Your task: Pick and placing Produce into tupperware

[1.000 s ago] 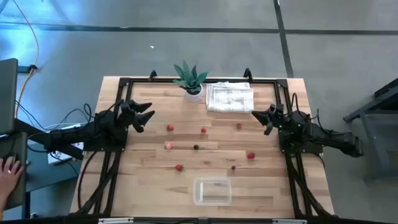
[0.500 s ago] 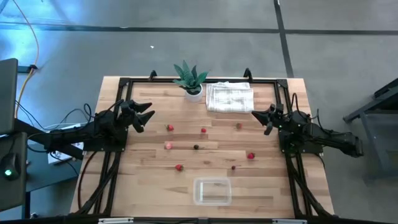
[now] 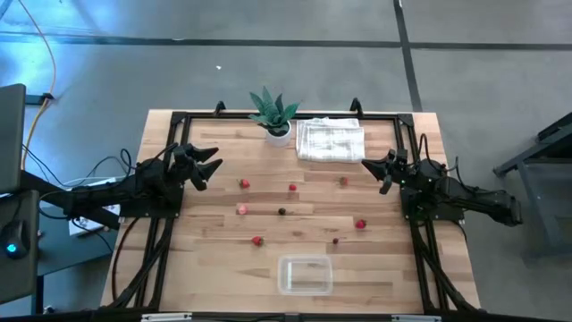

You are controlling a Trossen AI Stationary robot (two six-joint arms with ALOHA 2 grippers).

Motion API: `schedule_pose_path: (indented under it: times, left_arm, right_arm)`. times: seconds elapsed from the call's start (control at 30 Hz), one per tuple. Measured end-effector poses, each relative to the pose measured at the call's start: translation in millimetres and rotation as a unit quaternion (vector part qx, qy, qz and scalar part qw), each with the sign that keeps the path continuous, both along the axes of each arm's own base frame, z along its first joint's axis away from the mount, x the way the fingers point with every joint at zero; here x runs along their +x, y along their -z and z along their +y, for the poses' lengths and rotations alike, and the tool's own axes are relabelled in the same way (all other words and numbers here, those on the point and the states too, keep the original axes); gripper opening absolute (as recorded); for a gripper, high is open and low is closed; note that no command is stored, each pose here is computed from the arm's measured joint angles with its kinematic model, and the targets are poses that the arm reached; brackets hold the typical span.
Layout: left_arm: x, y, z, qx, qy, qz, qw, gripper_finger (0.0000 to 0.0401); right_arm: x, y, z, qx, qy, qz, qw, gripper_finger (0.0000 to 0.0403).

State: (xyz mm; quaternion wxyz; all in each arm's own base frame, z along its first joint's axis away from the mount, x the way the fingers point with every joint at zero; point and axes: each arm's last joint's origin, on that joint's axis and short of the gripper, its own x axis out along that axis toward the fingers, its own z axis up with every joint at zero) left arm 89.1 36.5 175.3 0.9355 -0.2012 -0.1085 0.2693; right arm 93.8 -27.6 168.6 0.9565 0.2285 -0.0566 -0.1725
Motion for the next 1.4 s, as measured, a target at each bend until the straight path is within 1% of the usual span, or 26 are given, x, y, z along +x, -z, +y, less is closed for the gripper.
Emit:
schedule_pose_path:
  times: [1.13, 1.2, 1.4]
  left_arm:
    - [0.0, 0.0, 0.0, 0.0, 0.0, -0.001, 1.0, 0.0299]
    - [0.0, -0.8, -0.1, -0.01, 0.002, -0.011, 1.0, 0.0299]
    - [-0.5, -1.6, 0.5, -0.061, -0.003, -0.051, 0.997, 0.0299]
  right_arm:
    - [0.0, 0.0, 0.0, 0.0, 0.0, 0.0, 1.0, 0.0]
    - [0.0, 0.0, 0.0, 0.0, 0.0, 0.0, 1.0, 0.0]
    - [0.0, 0.1, 0.0, 0.0, 0.0, 0.0, 1.0, 0.0]
